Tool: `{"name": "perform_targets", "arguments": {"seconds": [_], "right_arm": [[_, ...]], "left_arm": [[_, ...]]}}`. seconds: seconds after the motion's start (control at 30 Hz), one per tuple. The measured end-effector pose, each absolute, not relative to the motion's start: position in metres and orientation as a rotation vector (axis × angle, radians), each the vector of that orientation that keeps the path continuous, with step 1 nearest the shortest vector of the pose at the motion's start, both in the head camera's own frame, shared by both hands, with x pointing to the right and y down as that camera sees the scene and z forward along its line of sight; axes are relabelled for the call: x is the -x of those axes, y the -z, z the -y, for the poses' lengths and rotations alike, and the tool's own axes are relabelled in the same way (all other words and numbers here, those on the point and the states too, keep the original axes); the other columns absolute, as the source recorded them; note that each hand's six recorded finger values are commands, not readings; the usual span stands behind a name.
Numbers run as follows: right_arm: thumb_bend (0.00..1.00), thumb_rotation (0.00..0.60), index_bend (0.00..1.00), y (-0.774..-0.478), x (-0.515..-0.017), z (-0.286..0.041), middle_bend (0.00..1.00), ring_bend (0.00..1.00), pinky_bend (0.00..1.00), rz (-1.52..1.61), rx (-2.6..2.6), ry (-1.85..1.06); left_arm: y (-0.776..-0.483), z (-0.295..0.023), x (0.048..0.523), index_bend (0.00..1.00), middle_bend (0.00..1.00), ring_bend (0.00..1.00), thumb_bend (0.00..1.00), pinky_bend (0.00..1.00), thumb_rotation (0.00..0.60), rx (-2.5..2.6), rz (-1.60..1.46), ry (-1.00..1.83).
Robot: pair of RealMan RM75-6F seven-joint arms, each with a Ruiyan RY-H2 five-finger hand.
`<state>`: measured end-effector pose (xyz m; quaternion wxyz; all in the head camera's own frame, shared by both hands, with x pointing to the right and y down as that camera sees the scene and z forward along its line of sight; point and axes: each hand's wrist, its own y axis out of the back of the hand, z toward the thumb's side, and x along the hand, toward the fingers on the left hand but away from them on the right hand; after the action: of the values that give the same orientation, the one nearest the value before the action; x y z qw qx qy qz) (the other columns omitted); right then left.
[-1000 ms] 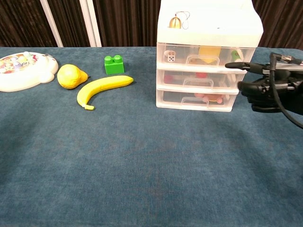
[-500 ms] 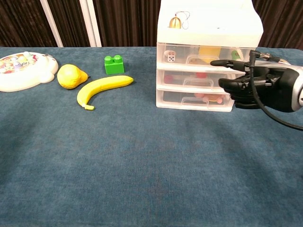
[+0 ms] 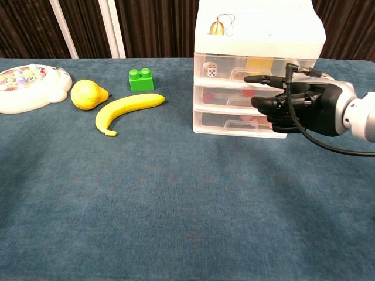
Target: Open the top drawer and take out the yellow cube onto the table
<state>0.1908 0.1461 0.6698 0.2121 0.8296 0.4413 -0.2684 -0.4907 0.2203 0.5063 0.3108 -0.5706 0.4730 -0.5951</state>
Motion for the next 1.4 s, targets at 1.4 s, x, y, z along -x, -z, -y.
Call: {"name": "perform_targets", "arguments": {"seconds": [1.4], "right_arm": [[0.53, 0.600, 0.00, -0.680, -0.174, -0.130, 0.90, 0.96, 1.00, -1.171, -2.297, 0.725]], "left_arm": [[-0.508, -0.218, 0.493, 0.07, 0.00, 0.00, 0.34, 0.00, 0.600, 1.493, -1.252, 1.581]]}}
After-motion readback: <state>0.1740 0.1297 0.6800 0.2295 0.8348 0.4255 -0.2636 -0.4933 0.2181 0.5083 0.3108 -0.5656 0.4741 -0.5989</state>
